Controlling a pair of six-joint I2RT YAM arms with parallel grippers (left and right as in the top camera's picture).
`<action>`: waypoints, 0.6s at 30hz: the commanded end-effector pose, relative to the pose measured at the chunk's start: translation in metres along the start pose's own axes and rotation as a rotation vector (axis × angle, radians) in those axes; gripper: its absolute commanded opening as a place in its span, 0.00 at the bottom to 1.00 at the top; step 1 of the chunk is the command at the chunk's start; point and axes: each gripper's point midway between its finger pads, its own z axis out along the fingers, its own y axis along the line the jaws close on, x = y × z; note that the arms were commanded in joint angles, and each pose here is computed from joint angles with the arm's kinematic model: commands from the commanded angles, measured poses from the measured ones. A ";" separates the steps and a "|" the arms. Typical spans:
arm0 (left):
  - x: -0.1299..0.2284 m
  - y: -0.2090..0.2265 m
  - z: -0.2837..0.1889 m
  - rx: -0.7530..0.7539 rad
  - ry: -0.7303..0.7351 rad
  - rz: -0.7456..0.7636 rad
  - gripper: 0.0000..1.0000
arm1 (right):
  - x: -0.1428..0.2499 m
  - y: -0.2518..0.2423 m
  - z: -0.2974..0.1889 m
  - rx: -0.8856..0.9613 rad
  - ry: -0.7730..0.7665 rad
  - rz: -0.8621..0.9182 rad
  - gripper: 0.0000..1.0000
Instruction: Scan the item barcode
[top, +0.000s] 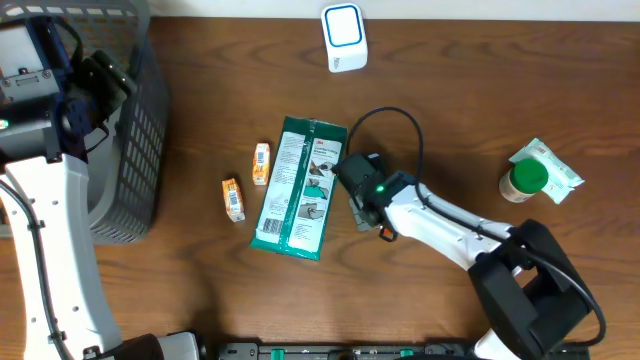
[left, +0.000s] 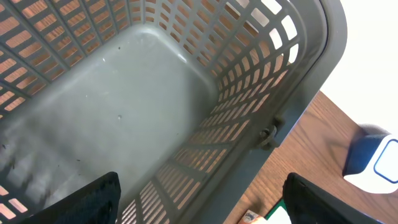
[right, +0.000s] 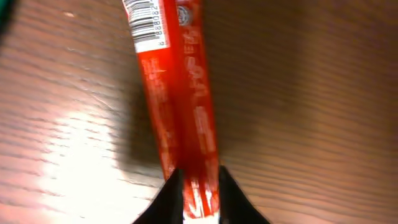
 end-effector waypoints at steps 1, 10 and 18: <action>-0.003 0.001 0.000 -0.009 -0.007 0.000 0.84 | -0.028 -0.008 -0.027 -0.016 -0.077 -0.038 0.23; -0.003 0.001 0.000 -0.009 -0.008 0.000 0.84 | -0.035 0.001 -0.064 -0.235 -0.061 -0.027 0.68; -0.003 0.001 0.000 -0.009 -0.007 0.000 0.84 | -0.015 -0.002 -0.046 -0.238 0.014 -0.021 0.57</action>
